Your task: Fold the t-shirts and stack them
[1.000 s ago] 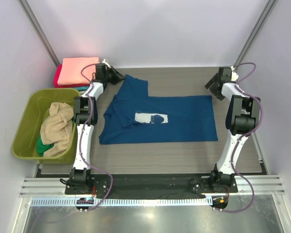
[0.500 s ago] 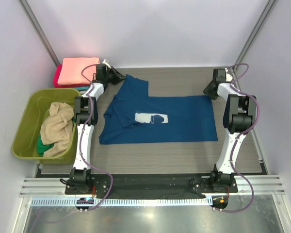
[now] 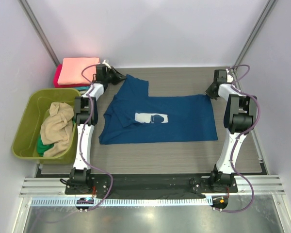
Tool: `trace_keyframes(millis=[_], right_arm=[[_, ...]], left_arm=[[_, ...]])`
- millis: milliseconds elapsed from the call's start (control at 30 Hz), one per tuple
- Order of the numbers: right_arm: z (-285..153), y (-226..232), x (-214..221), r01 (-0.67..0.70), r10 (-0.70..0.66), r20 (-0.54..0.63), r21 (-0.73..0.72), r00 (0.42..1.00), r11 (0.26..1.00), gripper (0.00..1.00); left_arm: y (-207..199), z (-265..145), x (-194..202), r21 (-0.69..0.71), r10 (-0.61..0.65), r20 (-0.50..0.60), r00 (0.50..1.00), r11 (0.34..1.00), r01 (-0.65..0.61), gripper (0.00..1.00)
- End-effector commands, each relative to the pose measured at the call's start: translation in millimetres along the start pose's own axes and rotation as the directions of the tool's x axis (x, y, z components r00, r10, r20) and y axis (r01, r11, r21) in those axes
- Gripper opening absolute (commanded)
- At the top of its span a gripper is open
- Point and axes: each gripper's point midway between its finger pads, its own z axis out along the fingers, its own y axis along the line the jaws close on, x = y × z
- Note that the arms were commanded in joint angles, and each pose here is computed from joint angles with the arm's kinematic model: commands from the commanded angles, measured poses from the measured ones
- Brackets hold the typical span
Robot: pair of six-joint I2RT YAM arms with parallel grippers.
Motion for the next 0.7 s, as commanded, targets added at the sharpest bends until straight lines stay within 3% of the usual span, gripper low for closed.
trace_keyframes(millis=[0, 133, 400, 667], right_arm=[[-21.6, 15.0, -5.6, -0.037, 0.037, 0.002, -0.07, 0.999, 0.997, 0.01], [-43.8, 21.9, -10.9, -0.03, 0.032, 0.019, -0.112, 0.999, 0.993, 0.01], [-87.9, 23.8, -11.9, -0.024, 0.031, 0.035, -0.176, 0.999, 0.984, 0.01], [-118.7, 18.4, -7.5, -0.023, 0.035, 0.05, -0.206, 0.998, 0.978, 0.01]], left_arm=[[2.7, -6.8, 2.5, 0.002, -0.024, -0.025, 0.999, 1.0, 0.024, 0.0], [-32.2, -29.9, -8.2, 0.003, 0.016, 0.04, 0.999, 1.0, -0.016, 0.0], [-107.4, -74.8, -13.9, 0.002, 0.159, 0.046, 0.986, 0.987, -0.159, 0.0], [-133.7, -130.6, 4.1, -0.086, 0.271, 0.029, 0.962, 0.96, -0.267, 0.0]])
